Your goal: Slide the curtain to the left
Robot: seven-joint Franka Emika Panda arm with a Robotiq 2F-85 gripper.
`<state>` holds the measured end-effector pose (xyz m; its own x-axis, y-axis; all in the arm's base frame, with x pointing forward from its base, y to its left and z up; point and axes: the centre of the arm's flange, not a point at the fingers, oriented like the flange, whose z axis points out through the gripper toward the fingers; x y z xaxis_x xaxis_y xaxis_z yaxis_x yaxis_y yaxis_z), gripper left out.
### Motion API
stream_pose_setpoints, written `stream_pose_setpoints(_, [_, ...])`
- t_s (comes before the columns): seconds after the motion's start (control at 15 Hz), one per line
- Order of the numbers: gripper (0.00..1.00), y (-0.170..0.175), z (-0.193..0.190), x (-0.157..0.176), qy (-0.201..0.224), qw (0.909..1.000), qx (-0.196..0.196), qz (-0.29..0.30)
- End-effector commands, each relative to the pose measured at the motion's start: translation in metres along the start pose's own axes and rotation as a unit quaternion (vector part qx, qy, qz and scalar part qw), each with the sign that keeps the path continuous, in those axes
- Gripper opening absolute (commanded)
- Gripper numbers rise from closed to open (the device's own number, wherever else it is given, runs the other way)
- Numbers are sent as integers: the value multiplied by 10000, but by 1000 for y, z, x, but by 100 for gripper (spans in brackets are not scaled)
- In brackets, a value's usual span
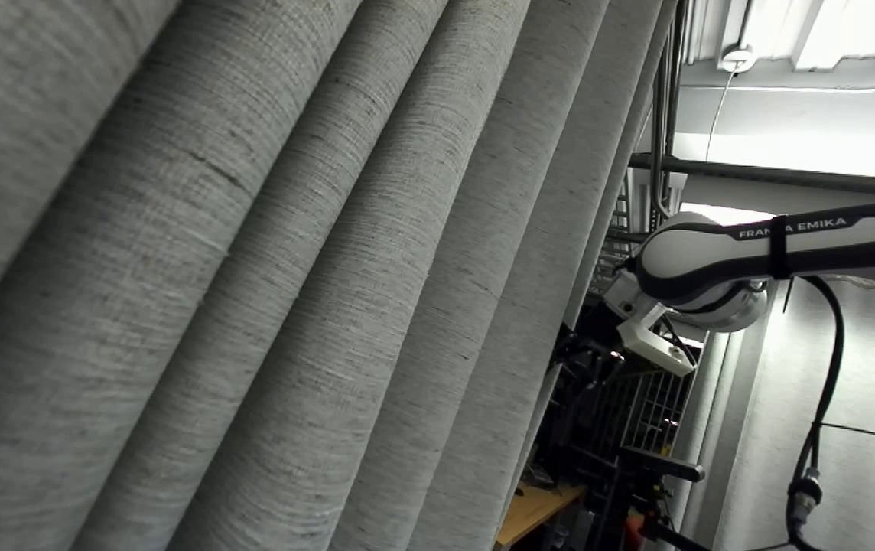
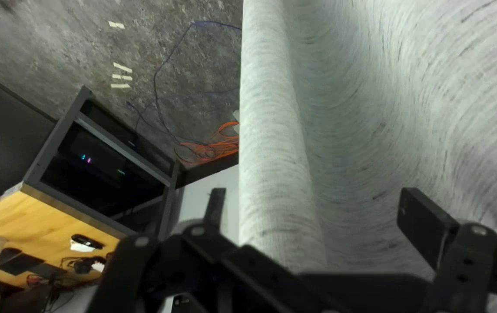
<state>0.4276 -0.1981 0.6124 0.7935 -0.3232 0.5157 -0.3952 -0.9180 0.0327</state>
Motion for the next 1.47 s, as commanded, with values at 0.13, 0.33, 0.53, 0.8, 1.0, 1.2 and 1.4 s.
stream_pose_setpoints(0.13, [100, -12, -9, 47, 697, 9967, 95, -410])
stream_pose_setpoints(0.33, [100, -16, -22, 62, 1197, 9919, 43, -415])
stream_pose_setpoints(0.53, [100, -16, -24, 52, 1154, 9927, 51, -343])
stream_pose_setpoints(0.8, [100, -17, -28, 54, 1202, 9921, 54, -345])
stream_pose_setpoints(1.0, [100, -16, -24, 65, 1215, 9922, 16, -265])
stream_pose_setpoints(1.2, [100, -18, -30, 78, 1388, 9900, -9, -253])
stream_pose_setpoints(1.4, [100, -22, -40, 88, 1576, 9872, -33, -250])
